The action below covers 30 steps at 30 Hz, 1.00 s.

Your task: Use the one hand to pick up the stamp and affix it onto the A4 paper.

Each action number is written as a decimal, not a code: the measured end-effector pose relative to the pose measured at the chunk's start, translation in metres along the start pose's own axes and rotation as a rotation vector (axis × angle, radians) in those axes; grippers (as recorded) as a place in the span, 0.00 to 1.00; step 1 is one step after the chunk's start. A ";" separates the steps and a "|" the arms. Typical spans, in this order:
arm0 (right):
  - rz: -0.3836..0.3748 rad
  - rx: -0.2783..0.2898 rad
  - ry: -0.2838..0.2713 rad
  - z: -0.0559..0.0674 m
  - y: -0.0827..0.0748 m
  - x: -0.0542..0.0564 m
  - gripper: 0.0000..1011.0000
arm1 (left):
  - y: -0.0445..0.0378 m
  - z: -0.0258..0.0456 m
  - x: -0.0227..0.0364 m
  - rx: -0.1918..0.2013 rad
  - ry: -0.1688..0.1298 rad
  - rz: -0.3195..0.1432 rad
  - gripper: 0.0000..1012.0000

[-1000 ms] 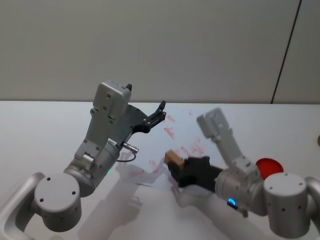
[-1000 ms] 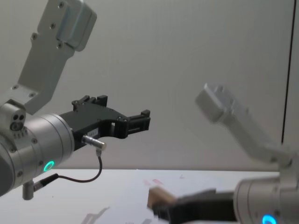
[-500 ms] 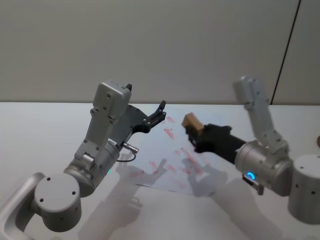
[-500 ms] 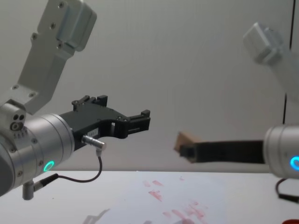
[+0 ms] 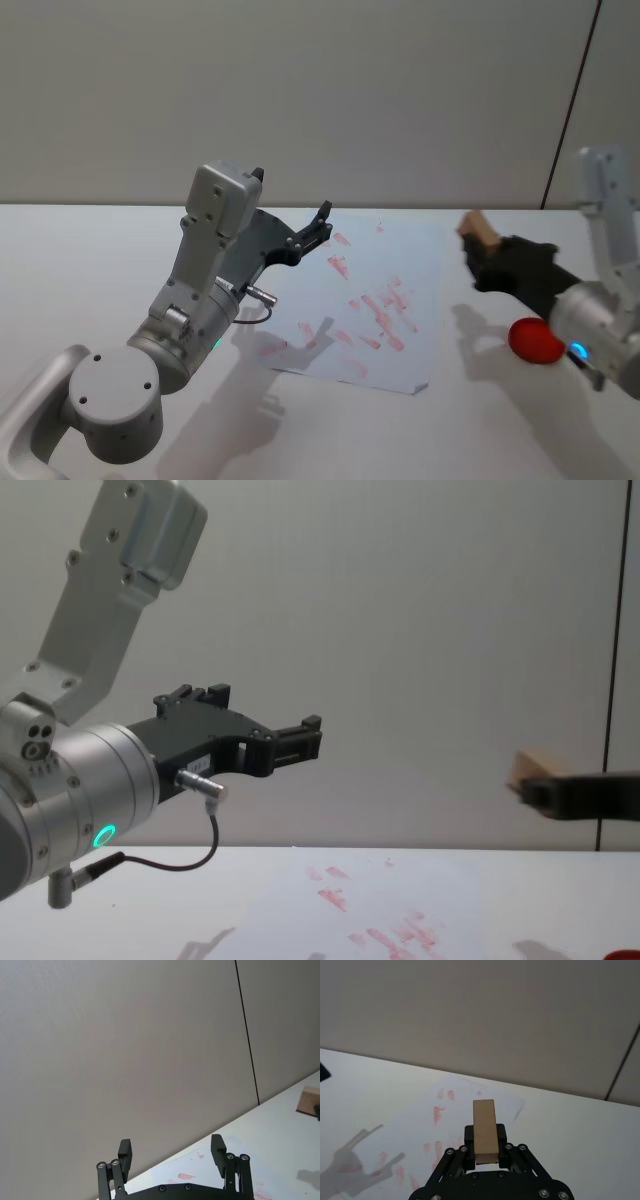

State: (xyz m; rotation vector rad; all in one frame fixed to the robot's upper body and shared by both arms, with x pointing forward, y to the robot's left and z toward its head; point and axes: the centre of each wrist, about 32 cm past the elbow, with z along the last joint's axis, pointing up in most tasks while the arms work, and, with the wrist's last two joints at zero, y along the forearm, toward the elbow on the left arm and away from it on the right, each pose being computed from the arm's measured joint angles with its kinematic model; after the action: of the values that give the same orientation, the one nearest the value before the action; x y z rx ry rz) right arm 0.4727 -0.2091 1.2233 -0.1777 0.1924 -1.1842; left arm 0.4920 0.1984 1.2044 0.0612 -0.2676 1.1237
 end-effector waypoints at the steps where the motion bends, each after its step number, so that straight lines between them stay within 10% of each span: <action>1: -0.010 0.002 -0.002 -0.001 -0.001 0.001 0.22 | 0.0000 0.0000 0.0000 0.000 0.000 0.000 0.99; 30: -0.180 -0.083 -0.038 -0.035 -0.035 0.026 0.22 | 0.0000 0.0000 0.0000 0.000 0.000 0.000 0.99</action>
State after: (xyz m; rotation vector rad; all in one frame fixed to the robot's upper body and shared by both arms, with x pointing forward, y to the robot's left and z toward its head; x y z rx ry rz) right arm 0.4428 -0.2477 1.1961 -0.2951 0.1959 -1.3511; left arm 0.4920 0.1984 1.2044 0.0611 -0.2675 1.1237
